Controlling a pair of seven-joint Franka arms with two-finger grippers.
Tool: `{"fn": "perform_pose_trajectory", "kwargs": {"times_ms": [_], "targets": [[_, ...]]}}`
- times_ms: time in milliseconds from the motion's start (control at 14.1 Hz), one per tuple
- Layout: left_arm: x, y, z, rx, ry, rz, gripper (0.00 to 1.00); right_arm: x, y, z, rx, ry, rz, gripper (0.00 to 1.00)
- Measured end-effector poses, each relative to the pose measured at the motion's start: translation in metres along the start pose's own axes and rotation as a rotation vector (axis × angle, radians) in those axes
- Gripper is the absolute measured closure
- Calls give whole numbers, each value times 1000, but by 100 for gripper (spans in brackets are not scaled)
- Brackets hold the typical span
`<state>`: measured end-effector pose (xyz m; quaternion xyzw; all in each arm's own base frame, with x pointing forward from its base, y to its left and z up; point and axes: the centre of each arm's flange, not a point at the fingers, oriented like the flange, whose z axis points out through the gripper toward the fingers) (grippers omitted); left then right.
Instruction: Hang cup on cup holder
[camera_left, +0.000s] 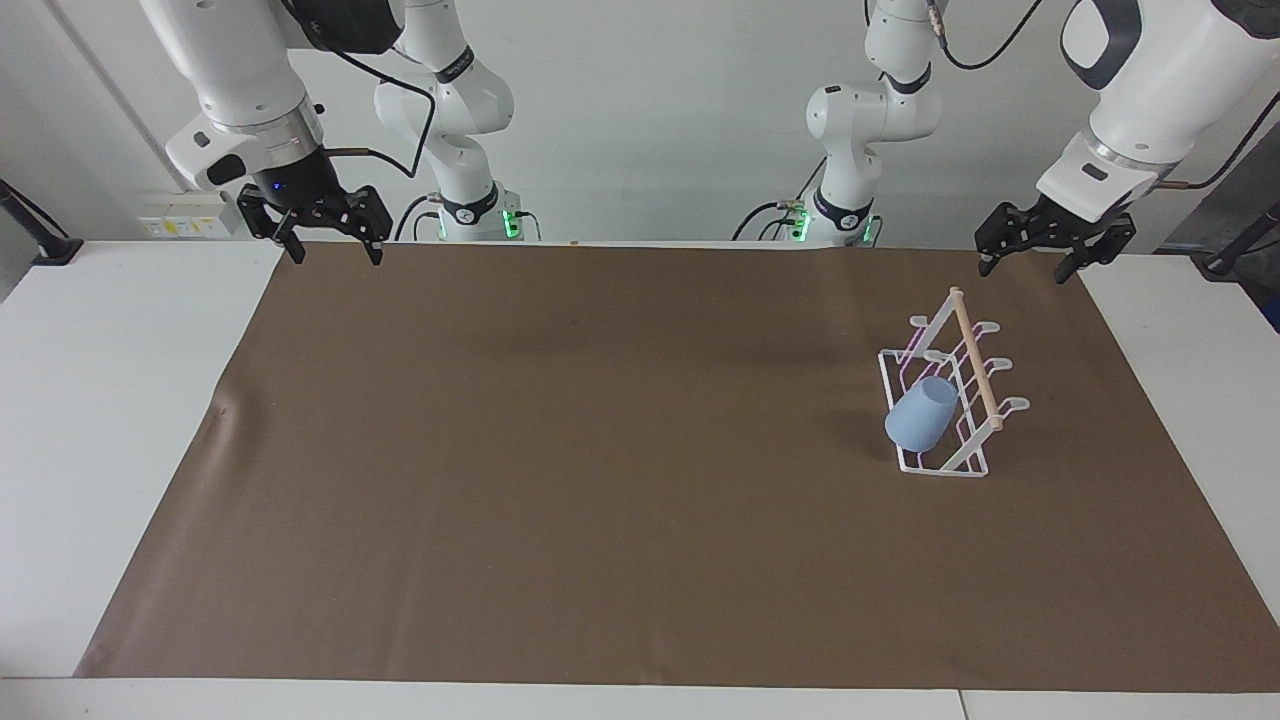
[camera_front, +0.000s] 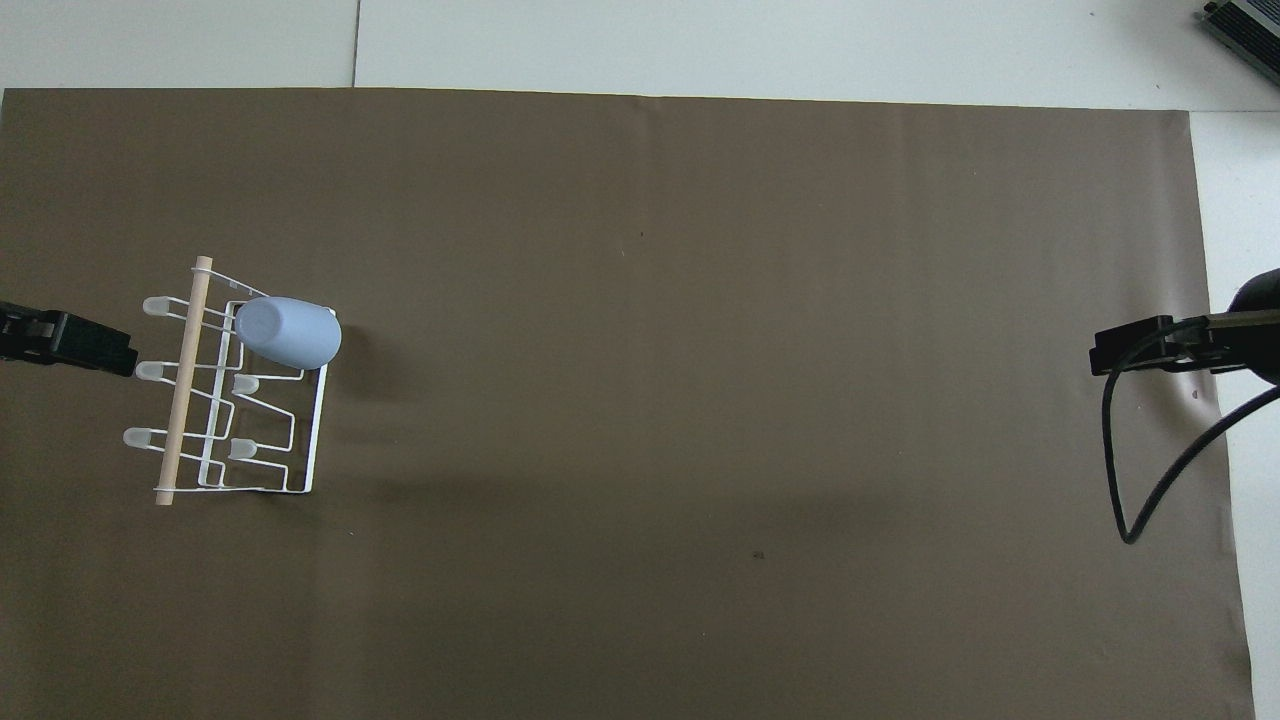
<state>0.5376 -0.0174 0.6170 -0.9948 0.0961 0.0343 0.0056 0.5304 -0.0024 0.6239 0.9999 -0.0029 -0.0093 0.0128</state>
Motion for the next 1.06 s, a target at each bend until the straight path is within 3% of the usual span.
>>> {"fn": "perform_pose_trajectory", "kwargs": {"times_ms": [424,1061], "targets": [[-2,0,-2,1,6,0,0,0,0,0,0,0,0,0],[5,-1,-7,10,70,-41,0,0,-3,0,0,0,-6,0]]}}
